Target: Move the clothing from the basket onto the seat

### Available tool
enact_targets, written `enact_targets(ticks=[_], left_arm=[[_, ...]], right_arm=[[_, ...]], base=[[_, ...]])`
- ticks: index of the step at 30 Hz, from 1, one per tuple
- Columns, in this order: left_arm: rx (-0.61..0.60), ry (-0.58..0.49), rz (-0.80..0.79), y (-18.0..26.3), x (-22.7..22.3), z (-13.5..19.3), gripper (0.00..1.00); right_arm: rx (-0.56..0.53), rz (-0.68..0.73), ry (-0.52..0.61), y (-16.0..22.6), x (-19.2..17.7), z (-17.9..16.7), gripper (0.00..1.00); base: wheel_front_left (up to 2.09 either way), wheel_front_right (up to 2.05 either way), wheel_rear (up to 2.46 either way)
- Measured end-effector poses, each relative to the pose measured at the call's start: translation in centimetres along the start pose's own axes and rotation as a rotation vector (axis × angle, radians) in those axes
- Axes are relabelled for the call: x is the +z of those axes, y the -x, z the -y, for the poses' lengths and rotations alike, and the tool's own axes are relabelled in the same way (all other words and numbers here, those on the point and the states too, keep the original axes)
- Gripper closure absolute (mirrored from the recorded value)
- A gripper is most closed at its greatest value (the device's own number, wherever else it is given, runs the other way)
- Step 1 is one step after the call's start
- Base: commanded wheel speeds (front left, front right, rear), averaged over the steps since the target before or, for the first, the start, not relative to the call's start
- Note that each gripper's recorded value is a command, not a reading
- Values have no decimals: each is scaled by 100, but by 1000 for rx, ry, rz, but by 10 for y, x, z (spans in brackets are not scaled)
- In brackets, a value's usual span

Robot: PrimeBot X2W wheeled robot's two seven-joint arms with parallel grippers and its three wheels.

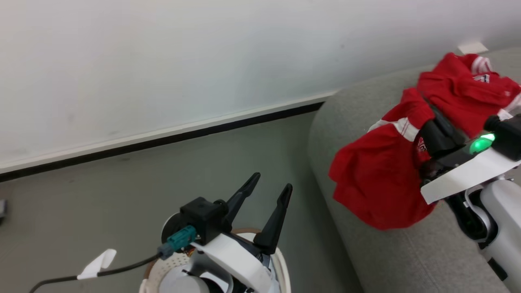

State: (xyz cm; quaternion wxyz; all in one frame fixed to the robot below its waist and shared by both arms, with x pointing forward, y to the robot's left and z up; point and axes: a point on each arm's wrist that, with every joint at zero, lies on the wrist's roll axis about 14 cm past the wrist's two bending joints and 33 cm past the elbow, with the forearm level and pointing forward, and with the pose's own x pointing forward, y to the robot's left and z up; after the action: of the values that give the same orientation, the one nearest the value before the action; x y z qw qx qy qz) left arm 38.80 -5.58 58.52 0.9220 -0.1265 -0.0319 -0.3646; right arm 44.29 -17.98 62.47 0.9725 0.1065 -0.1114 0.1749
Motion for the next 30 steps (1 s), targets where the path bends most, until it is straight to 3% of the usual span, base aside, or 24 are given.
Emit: enact_targets(ticks=[7,14,23,30], left_arm=[[-134,24,-29,-24,-18,33,0],[-210,40,-37,-49,-33,37,0],[-267,27,-33,-91,-63,3,0],[-229,55,-88,-103,-114,-38,0]], right_arm=[[-146,52,44,29,26,50,100],[-225,48,84,24,25,86,100],[-345,186,262,-41,68,166,100],[-510,296,371,-74,97,241,100]], base=[[0,0,0],[0,0,0],[0,0,0],[0,0,0]])
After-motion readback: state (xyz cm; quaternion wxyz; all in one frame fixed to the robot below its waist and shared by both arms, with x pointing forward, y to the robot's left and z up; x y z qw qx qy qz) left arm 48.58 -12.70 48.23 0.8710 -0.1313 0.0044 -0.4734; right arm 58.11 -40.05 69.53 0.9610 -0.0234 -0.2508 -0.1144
